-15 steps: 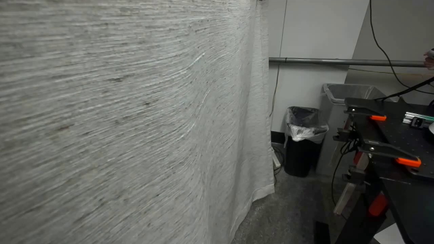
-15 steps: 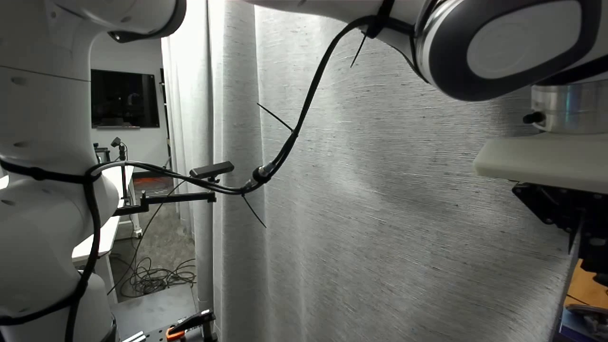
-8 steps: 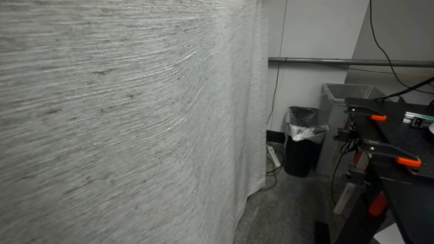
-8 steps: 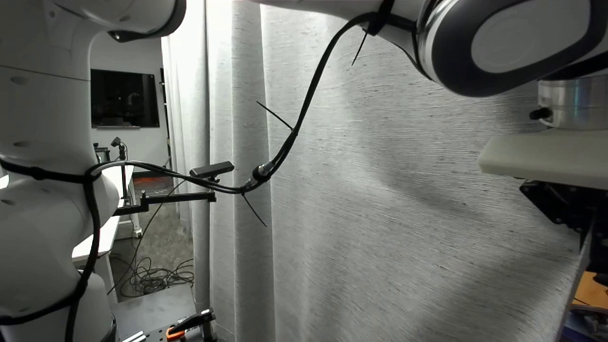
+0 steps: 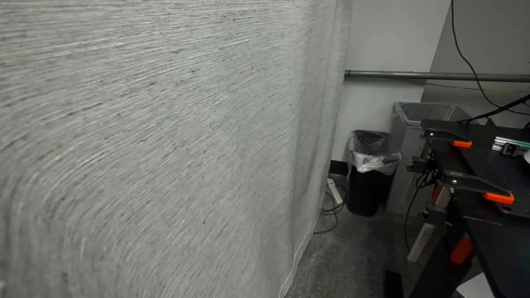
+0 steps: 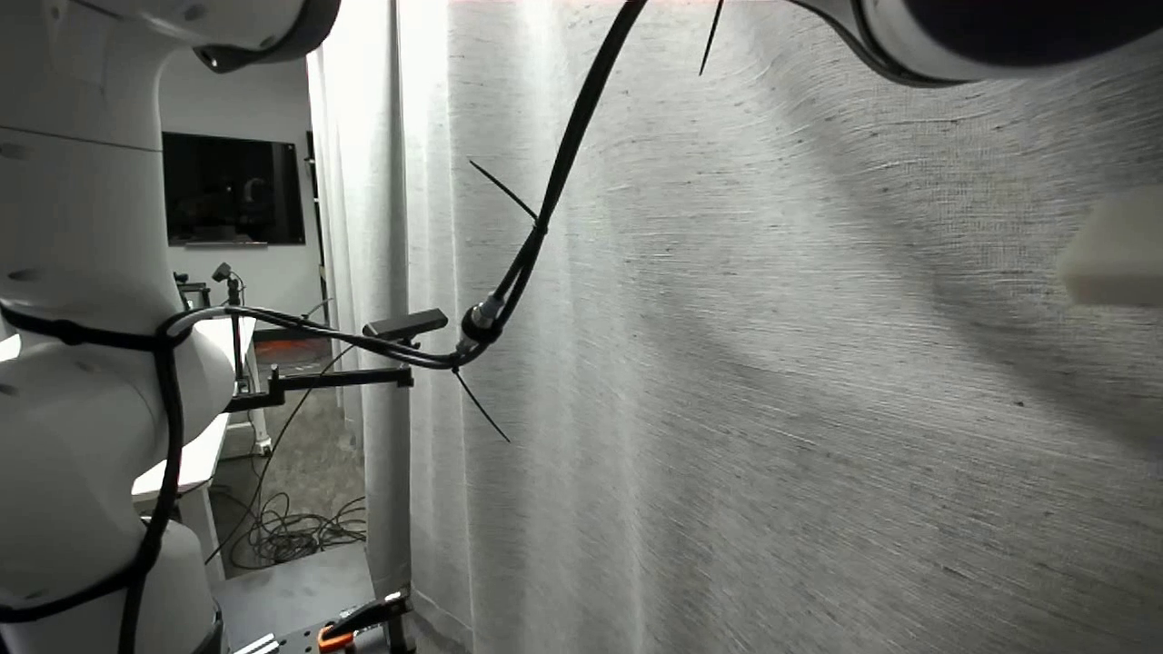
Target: Pull the curtain to the right
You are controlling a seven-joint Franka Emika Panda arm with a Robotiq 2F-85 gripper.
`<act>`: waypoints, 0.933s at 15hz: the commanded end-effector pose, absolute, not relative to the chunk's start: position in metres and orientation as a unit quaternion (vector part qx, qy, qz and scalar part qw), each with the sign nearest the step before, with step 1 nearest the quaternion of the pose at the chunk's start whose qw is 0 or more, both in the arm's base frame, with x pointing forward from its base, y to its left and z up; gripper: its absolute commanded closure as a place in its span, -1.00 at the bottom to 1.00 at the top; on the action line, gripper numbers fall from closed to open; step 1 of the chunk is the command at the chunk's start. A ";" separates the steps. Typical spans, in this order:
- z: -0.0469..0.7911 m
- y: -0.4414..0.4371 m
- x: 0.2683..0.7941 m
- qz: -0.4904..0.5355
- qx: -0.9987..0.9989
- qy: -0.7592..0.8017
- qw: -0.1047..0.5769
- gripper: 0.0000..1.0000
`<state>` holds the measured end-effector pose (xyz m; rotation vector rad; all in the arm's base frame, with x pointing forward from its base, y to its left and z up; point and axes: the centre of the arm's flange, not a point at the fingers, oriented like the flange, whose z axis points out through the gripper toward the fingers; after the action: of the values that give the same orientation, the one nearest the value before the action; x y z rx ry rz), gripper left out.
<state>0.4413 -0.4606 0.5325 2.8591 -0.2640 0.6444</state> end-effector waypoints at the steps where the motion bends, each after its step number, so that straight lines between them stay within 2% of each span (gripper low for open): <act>1: 0.533 -0.444 0.457 0.214 0.967 -0.083 0.111 0.99; 8: 0.500 -0.366 0.512 0.206 0.977 -0.014 0.060 0.99; 14: 0.460 -0.293 0.524 0.179 0.984 0.022 0.009 0.99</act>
<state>0.5333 -0.3246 0.4738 3.0273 0.0656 0.5784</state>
